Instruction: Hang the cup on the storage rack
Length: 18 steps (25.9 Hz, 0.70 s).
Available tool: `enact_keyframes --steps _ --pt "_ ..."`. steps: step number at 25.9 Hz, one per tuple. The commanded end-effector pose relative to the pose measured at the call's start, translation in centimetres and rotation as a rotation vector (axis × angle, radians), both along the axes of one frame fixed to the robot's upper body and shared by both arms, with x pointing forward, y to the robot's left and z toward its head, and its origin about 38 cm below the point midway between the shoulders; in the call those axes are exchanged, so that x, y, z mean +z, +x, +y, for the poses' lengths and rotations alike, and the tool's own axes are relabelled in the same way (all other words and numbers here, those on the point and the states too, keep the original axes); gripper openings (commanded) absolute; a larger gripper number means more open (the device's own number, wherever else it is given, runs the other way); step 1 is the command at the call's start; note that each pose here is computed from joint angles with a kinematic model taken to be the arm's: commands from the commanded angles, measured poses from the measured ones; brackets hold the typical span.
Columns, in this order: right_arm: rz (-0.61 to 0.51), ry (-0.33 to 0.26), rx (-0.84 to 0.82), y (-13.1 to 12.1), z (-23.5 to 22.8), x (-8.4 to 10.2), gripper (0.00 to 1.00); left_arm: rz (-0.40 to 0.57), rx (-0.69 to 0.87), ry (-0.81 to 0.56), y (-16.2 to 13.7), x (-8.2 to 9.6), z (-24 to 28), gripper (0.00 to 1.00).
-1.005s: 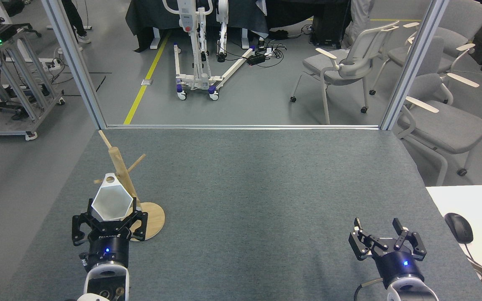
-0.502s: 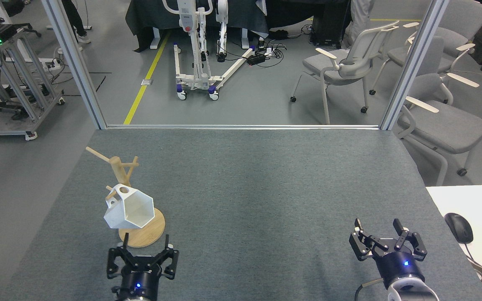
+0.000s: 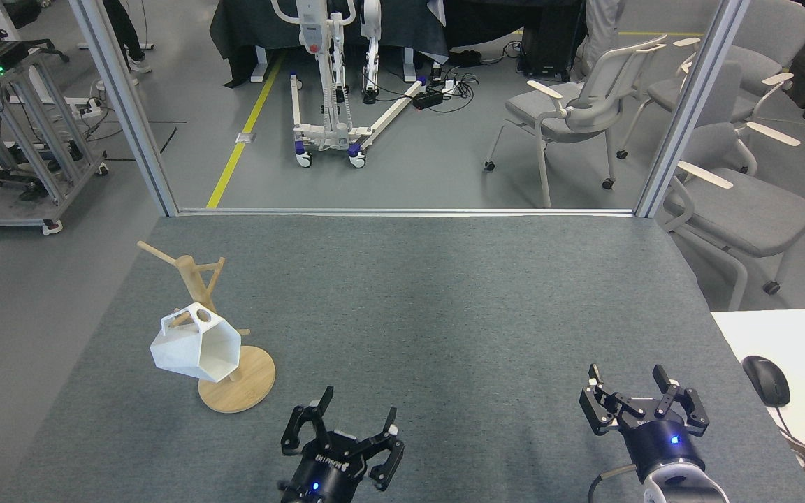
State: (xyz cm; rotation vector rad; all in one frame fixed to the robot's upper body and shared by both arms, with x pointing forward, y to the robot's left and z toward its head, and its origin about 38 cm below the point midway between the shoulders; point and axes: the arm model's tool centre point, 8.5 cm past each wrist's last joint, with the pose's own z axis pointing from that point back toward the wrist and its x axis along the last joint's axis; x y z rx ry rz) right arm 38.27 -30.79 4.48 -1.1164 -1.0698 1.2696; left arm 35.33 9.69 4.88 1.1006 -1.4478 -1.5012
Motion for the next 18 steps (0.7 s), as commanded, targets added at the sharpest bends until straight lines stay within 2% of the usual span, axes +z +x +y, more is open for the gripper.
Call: enact_keyframes --steps 1,3,6,8,12,15,18 --pt "-0.002 0.0 -0.001 0.0 0.0 0.2 1.0 -0.087 -0.141 -0.026 3.2 4.2 -2.9 1.0" --pt "-0.003 -0.002 -0.002 0.0 0.0 0.3 1.0 -0.132 -0.13 -0.043 4.3 6.1 -3.1 1.0" --pt "-0.004 0.001 -0.01 0.1 -0.1 0.3 1.0 -0.198 -0.046 -0.073 5.9 8.9 -0.6 1.0" --pt "-0.008 -0.005 -0.037 0.1 -0.4 0.5 1.0 -0.226 0.014 -0.089 6.5 10.0 1.0 1.0" --pt "-0.022 -0.011 -0.086 0.2 -1.1 0.9 1.0 -0.208 0.067 -0.079 6.9 10.2 2.4 1.0" --pt "-0.084 -0.022 -0.084 0.4 -1.2 3.0 1.0 -0.138 0.096 -0.046 7.2 9.5 3.7 1.0" --pt "-0.137 -0.025 -0.079 0.2 -1.0 4.8 1.0 -0.171 0.107 -0.036 6.5 10.5 5.1 1.0"
